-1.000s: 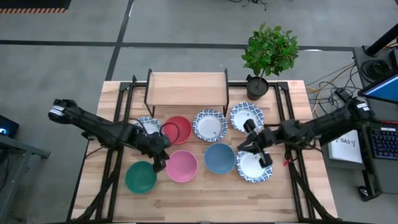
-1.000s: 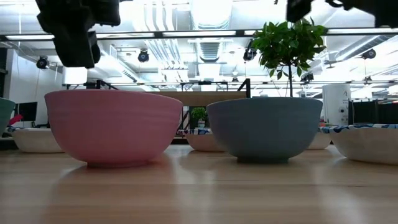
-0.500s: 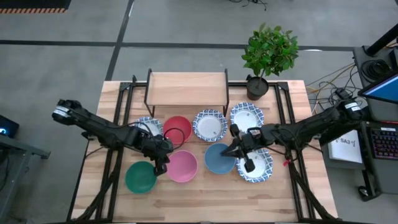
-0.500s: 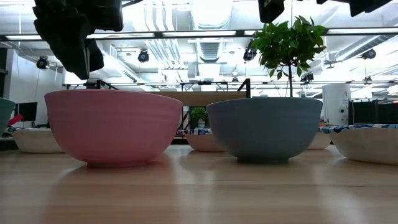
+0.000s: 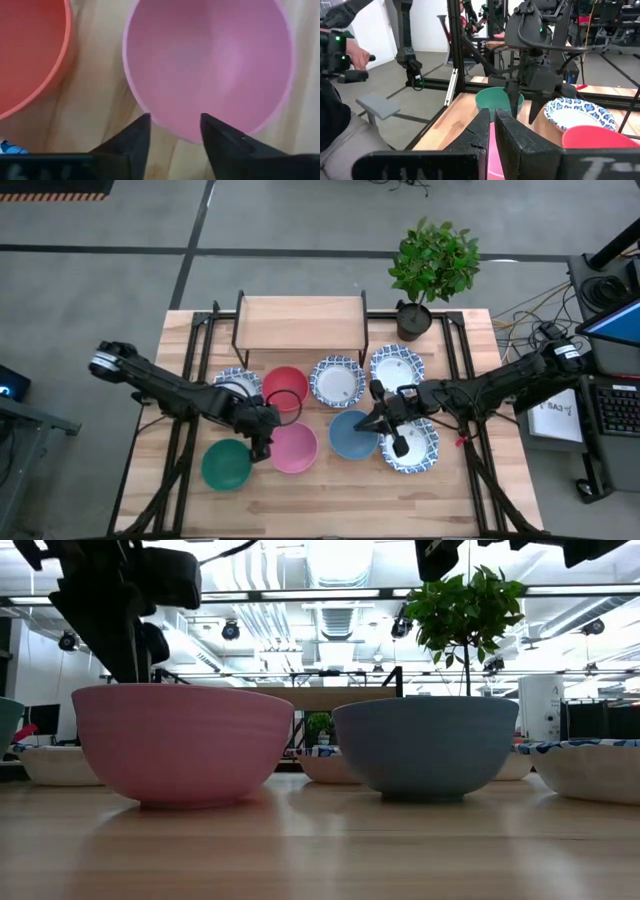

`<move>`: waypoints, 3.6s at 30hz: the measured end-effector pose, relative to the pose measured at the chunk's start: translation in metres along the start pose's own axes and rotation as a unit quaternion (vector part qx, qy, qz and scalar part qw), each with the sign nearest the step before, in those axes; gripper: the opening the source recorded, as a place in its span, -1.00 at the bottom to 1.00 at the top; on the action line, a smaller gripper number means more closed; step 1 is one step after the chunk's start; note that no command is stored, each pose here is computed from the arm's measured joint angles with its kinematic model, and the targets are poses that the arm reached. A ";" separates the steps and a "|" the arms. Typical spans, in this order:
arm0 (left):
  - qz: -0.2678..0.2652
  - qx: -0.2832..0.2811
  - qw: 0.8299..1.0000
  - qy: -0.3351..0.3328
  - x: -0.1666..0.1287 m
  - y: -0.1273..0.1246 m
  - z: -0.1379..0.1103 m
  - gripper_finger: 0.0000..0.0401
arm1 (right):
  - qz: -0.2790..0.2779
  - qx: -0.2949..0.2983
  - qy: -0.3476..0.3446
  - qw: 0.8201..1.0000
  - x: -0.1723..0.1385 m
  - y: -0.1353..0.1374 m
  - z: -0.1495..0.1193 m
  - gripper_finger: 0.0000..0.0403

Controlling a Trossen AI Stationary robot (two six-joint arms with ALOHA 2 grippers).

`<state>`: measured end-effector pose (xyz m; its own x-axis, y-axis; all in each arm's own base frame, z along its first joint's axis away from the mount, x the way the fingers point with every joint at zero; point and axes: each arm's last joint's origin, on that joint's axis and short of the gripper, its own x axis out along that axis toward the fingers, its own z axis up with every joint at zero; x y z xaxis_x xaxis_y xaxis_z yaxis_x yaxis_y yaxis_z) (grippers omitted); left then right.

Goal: Place and stack bowls onto a shelf
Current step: Put the pink bowl on the shelf

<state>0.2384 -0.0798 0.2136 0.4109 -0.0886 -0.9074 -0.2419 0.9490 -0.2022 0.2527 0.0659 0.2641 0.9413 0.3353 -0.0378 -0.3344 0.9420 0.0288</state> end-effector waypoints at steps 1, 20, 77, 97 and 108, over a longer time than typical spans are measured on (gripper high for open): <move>0.004 0.000 1.000 0.002 0.002 0.000 0.000 -0.11 | -0.004 0.000 -0.001 1.000 0.000 0.000 0.000 -0.91; 0.046 -0.013 0.998 0.047 0.040 -0.001 -0.001 -0.18 | -0.024 0.001 0.005 1.000 -0.001 -0.001 0.000 -0.91; 0.283 -0.149 0.915 -0.247 -0.222 0.203 0.079 -1.00 | -0.031 0.028 0.021 0.999 -0.001 -0.002 -0.004 -0.91; 0.256 -0.218 0.939 -0.068 -0.172 0.291 0.094 -1.00 | -0.040 0.023 0.032 0.998 -0.001 -0.003 -0.006 -0.91; 0.260 -0.214 0.940 -0.061 -0.172 0.291 0.093 -0.98 | -0.040 0.024 0.033 0.998 -0.001 -0.003 -0.006 -0.91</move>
<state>0.1794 0.2393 0.3452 0.2295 0.4136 -0.8810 -0.7585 0.6433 0.1044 0.2520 0.0629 0.2582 0.9595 0.2607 -0.1070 -0.2541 0.9646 0.0709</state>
